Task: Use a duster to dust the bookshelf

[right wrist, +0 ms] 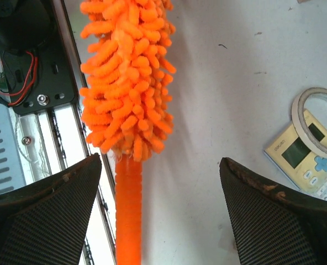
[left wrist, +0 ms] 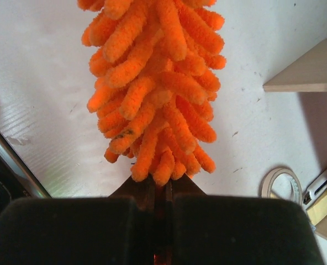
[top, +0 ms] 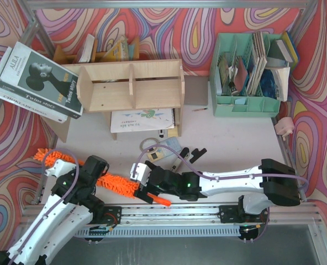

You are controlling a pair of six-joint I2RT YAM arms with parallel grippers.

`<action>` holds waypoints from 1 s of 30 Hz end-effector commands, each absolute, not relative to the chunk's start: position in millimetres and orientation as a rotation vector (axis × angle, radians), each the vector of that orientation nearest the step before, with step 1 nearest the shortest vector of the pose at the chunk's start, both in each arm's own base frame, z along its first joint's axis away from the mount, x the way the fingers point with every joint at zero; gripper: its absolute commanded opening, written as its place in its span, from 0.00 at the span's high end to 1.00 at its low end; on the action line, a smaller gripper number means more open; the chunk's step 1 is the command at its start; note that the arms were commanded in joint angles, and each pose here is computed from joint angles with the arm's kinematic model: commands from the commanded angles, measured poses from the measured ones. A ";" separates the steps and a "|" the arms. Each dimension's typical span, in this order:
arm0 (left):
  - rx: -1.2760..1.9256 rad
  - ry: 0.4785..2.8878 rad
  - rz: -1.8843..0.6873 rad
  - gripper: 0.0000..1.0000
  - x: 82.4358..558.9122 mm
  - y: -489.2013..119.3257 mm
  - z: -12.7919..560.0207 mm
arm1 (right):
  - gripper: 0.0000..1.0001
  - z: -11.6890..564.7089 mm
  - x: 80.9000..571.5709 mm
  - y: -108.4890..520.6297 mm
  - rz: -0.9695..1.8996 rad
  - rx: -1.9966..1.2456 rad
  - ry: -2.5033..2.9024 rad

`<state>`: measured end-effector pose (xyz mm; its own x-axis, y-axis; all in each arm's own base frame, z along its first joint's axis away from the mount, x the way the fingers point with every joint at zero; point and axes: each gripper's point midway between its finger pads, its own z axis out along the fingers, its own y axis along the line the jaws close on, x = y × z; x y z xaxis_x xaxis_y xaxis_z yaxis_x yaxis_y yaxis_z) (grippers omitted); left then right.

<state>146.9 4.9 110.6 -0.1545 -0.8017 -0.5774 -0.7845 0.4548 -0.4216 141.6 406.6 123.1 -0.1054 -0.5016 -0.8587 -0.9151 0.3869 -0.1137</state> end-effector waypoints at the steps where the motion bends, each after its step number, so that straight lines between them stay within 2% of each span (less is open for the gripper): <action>1: -1.350 1.845 -0.013 1.00 146.4 18.2 127.0 | 0.21 118.8 135.5 396.0 0.575 -1.239 1.790; 14: -1.360 1.743 -0.099 1.00 150.8 23.0 158.3 | 0.20 89.1 143.1 400.6 0.487 -1.264 1.830; 30: -1.361 1.712 -0.211 1.00 153.9 16.4 184.0 | 0.22 84.9 156.7 413.8 0.425 -1.257 1.811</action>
